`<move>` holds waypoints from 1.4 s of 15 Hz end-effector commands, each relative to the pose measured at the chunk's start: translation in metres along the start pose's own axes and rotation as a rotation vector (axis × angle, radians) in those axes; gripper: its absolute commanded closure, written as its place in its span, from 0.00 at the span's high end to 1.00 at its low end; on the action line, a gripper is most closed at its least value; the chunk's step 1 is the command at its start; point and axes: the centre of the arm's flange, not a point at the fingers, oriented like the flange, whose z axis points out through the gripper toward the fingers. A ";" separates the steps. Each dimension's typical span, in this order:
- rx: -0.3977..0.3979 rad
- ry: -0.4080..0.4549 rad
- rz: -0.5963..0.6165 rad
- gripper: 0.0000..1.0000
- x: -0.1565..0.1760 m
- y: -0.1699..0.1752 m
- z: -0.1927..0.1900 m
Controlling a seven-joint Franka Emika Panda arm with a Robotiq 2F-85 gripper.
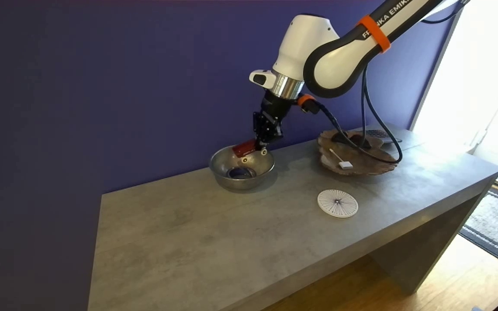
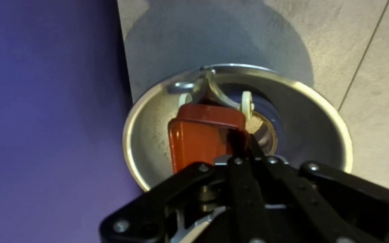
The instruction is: Put the wagon in the silver bowl
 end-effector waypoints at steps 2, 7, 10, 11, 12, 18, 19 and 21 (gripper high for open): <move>0.012 0.026 -0.115 0.01 0.005 -0.030 -0.022; 0.000 0.029 -0.205 0.01 0.029 -0.061 -0.010; -0.056 0.040 -0.203 0.01 0.052 -0.058 -0.002; -0.068 0.042 -0.195 0.01 0.057 -0.056 -0.002; -0.074 0.038 -0.194 0.01 0.063 -0.056 -0.002; -0.095 -0.047 -0.169 0.01 0.062 -0.049 0.020; -0.093 -0.060 -0.163 0.01 0.062 -0.048 0.024; -0.087 -0.073 -0.142 0.31 0.061 -0.046 0.027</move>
